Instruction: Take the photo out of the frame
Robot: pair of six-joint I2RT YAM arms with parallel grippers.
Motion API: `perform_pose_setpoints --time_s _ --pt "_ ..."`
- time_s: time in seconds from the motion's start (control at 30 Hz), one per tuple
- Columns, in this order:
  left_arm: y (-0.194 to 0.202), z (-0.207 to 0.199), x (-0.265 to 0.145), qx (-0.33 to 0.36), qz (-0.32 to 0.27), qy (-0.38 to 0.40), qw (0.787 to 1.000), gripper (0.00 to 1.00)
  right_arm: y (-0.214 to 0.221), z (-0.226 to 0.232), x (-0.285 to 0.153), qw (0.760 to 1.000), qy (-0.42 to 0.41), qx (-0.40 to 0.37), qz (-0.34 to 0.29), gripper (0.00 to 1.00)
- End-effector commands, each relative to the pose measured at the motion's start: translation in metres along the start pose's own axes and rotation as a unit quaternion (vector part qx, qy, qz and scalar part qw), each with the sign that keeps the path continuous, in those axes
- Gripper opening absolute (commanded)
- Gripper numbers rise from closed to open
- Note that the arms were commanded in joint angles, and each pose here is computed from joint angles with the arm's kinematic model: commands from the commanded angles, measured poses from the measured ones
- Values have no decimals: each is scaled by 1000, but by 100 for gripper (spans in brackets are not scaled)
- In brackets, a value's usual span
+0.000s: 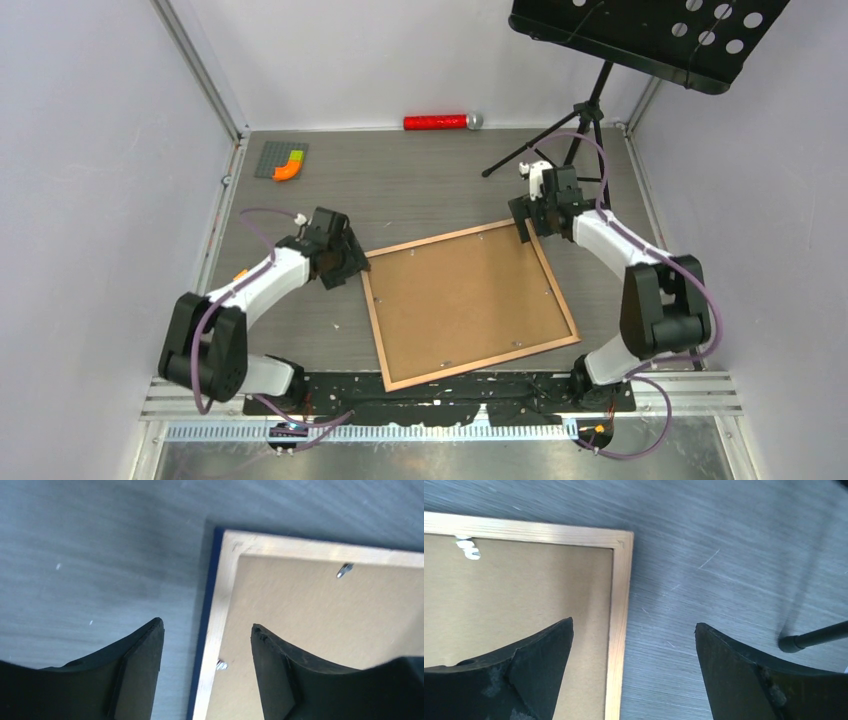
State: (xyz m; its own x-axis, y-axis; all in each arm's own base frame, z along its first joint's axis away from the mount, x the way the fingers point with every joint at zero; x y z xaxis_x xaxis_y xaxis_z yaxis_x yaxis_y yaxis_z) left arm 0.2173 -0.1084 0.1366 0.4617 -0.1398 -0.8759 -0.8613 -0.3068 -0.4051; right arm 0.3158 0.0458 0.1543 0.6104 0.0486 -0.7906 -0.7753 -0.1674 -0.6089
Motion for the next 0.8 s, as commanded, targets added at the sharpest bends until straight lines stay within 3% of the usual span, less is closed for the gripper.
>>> perform_pose_setpoints --time_s 0.0,0.07,0.2,0.33,0.4,0.53,0.77 --pt "-23 -12 15 17 -13 -15 1000 61 -19 29 -39 990 -83 -16 -116 98" --pt "-27 -15 23 23 1 -22 1000 57 -11 62 -47 971 -168 -84 -150 100" --pt "-31 -17 36 33 31 -43 998 39 1 143 -55 901 -308 -231 -200 100" --pt "-25 -13 45 31 54 -61 996 26 1 216 -55 846 -418 -254 -212 100" --pt "-21 -11 48 31 65 -65 995 18 2 248 -53 830 -433 -273 -222 100" --pt "-13 -7 54 35 84 -67 994 0 7 290 -37 825 -437 -285 -218 91" --pt "-7 -5 56 43 94 -53 993 0 25 324 -17 814 -444 -309 -211 80"
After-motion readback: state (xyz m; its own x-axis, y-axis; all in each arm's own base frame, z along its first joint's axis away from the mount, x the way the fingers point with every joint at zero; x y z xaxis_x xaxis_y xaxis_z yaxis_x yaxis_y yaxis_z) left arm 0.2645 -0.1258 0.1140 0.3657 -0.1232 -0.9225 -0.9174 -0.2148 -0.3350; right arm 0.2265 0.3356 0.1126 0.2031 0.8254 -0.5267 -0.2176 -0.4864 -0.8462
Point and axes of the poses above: each gripper's point midway between its finger pads, its own x axis out along the fingers, its own z axis along the line the jaws close on, y = z × x, the point moved 10 cm from there along -x, back along the fingers, and after that the axes turned 11 degrees about x, right-handed, at the moved point
